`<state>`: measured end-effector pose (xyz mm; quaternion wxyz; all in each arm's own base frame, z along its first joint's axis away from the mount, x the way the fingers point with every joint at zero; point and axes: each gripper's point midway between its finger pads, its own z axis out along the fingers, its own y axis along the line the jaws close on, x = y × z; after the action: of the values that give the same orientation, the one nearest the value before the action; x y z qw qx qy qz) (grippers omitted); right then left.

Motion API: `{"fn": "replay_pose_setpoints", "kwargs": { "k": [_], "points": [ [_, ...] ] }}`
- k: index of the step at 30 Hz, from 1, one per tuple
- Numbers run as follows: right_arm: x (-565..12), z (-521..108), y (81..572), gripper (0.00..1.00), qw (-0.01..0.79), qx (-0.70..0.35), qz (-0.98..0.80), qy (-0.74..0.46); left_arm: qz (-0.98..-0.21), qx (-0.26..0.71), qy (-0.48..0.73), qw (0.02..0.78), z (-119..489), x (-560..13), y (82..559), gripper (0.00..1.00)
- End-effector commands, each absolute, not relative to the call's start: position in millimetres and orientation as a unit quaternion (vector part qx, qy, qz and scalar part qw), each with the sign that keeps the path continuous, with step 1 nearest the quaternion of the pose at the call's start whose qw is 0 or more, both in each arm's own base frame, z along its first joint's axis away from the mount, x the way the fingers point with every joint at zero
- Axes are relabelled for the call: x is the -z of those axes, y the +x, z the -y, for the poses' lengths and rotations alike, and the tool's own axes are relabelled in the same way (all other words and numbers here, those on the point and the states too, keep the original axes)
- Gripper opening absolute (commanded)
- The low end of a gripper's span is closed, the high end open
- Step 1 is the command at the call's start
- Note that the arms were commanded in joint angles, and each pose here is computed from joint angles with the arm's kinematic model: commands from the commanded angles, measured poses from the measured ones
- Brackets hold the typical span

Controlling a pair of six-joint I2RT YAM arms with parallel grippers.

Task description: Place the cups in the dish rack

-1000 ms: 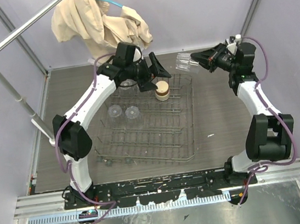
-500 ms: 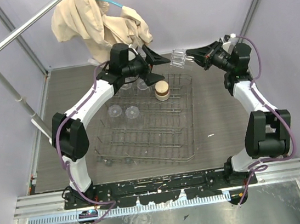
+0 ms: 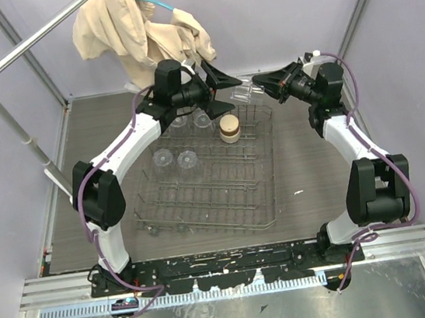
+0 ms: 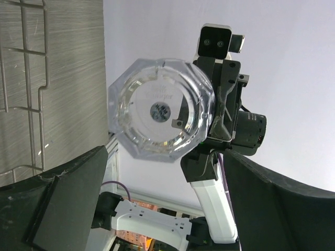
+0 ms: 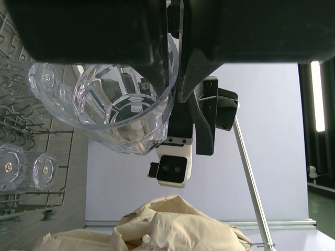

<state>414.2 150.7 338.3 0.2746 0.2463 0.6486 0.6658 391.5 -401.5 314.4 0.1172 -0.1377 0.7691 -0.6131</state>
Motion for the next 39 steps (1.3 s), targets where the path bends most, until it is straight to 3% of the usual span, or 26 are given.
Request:
{"fn": "replay_pose_setpoints", "kwargs": {
  "k": [1, 29, 35, 39],
  "points": [
    [-374.4, -161.2, 403.8, 0.01, 0.311, -0.680, -0.634, 0.196, -0.748, 0.638, -0.117, 0.139, 397.6, -348.0, 390.0, 0.98],
    [-387.3, -174.6, 388.0, 0.01, 0.297, -0.701, -0.621, 0.185, -0.757, 0.623, -0.135, 0.143, 395.2, -326.4, 406.0, 0.98],
    [-384.5, -176.2, 387.1, 0.01, 0.294, -0.701, -0.622, 0.187, -0.753, 0.627, -0.137, 0.144, 395.0, -328.0, 406.7, 0.88],
    [-382.4, -176.5, 385.3, 0.01, 0.292, -0.700, -0.624, 0.187, -0.752, 0.628, -0.138, 0.145, 394.6, -327.6, 407.0, 0.72]
  ]
}}
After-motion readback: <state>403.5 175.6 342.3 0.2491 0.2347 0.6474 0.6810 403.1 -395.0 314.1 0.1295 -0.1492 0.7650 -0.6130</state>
